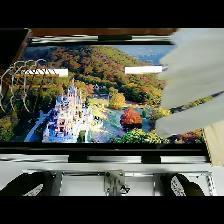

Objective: Fold the shirts.

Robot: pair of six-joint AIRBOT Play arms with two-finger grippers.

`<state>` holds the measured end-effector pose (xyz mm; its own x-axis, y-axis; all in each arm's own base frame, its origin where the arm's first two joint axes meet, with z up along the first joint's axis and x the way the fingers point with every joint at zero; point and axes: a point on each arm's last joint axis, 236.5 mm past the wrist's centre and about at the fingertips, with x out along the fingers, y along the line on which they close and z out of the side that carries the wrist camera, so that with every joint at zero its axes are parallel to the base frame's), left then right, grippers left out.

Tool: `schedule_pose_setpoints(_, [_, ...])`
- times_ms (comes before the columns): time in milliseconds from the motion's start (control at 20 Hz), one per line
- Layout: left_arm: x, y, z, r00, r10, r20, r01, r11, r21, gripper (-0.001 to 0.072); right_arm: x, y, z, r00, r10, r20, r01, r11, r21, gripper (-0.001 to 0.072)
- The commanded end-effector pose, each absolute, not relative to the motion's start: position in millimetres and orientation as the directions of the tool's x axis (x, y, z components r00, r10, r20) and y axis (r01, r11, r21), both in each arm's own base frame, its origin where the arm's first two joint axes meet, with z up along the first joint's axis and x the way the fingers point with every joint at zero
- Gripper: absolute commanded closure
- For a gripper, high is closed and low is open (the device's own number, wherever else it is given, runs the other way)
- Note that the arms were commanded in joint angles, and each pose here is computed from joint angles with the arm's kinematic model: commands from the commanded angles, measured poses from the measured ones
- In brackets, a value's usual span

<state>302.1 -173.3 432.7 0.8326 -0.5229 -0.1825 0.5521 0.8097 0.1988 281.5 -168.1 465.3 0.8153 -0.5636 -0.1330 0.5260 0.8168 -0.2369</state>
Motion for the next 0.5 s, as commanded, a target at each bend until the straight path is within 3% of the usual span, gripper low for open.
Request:
schedule_pose_setpoints(0, [303,-172,430,0.834,-0.517,-0.194,0.549,0.812,0.196,0.0029,255,-216,483,0.708,-0.704,-0.055,0.683,0.702,-0.201,0.0645])
schedule_pose_setpoints(250, [302,-172,423,0.828,-0.516,-0.22,0.556,0.808,0.196,0.0029,243,-273,493,0.581,-0.813,0.023,0.813,0.578,-0.072,0.0645])
schedule_pose_setpoints(450, [301,-172,420,0.824,-0.515,-0.237,0.56,0.806,0.194,0.0029,215,-305,505,0.474,-0.877,0.08,0.88,0.469,-0.075,0.0645])
